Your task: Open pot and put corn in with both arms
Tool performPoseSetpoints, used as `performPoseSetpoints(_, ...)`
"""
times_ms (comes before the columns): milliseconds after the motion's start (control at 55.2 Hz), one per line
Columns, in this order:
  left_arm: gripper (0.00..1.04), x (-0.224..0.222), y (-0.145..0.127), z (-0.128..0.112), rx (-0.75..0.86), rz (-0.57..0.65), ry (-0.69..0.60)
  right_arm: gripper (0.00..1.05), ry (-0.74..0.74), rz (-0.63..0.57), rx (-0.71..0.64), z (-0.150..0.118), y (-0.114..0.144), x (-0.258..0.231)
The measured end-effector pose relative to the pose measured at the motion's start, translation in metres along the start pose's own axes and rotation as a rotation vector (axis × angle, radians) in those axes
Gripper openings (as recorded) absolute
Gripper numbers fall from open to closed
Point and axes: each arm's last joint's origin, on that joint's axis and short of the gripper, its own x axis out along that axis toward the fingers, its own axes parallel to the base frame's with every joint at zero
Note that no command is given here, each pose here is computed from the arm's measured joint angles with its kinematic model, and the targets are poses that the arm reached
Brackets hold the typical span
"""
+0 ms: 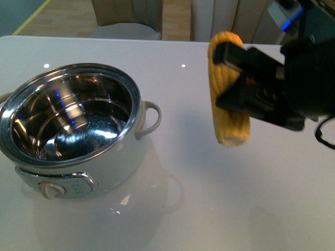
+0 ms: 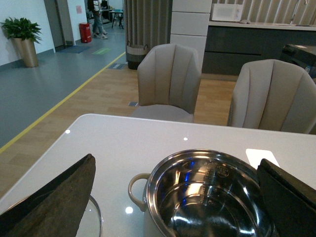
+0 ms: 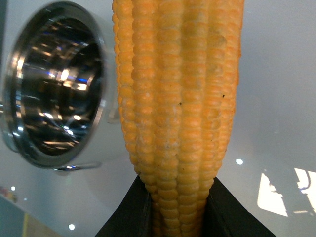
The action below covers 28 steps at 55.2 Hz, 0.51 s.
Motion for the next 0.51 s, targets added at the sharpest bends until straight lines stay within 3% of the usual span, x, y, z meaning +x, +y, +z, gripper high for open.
performPoseSetpoints(217,0.98,0.0,0.0,0.0,0.0,0.0,0.0,0.15,-0.009,0.133,0.049,0.028,0.054,0.013)
performPoseSetpoints(507,0.98,0.0,0.0,0.0,0.0,0.0,0.0,0.14,0.108,0.185,0.121,0.03,0.094,0.067)
